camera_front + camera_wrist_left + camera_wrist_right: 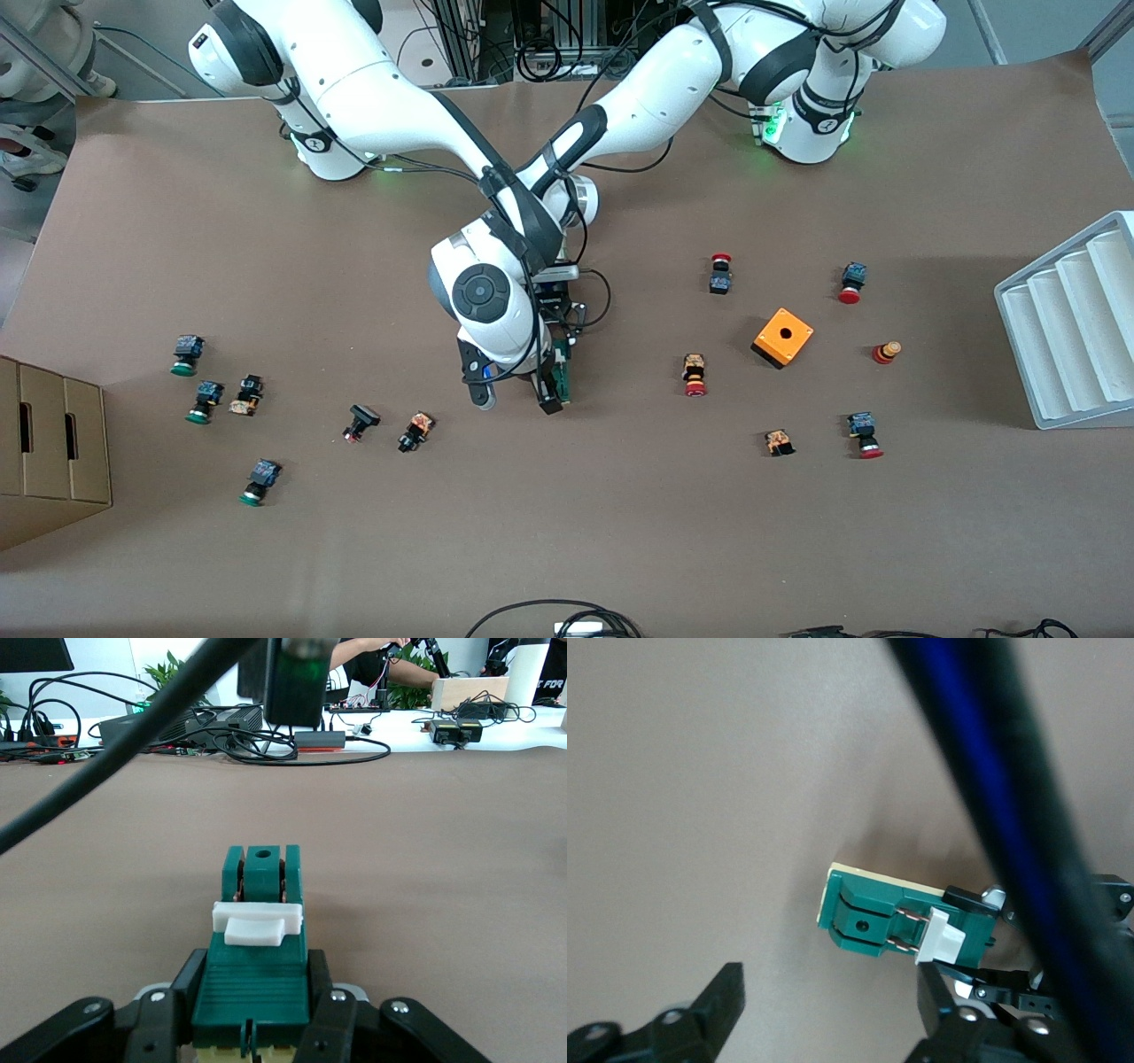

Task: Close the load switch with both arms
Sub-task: 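Hold the switch with the left gripper while the right gripper nears the lever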

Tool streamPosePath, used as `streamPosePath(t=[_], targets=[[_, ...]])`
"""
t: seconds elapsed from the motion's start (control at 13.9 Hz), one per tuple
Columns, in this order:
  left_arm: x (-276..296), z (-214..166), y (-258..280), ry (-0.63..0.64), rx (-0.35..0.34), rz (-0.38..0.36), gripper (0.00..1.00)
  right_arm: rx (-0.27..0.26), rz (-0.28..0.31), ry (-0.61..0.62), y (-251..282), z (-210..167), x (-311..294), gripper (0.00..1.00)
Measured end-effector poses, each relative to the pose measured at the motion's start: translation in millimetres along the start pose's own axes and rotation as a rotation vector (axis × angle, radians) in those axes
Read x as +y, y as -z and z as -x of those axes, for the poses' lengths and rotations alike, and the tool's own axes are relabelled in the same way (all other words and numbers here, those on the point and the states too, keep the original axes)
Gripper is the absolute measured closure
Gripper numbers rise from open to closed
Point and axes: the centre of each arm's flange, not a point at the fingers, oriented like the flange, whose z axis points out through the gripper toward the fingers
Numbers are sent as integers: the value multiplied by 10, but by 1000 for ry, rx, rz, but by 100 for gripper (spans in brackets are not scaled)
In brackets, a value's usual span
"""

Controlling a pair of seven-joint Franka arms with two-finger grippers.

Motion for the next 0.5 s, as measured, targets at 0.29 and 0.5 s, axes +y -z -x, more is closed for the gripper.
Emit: streamPosePath(t=[0.29,0.5], targets=[[0,0,0,0,0,0,51,-10,-11,7,-103,43,137,23],[0,0,0,0,0,0,51,-16,-7,8,-94,45,236,23]])
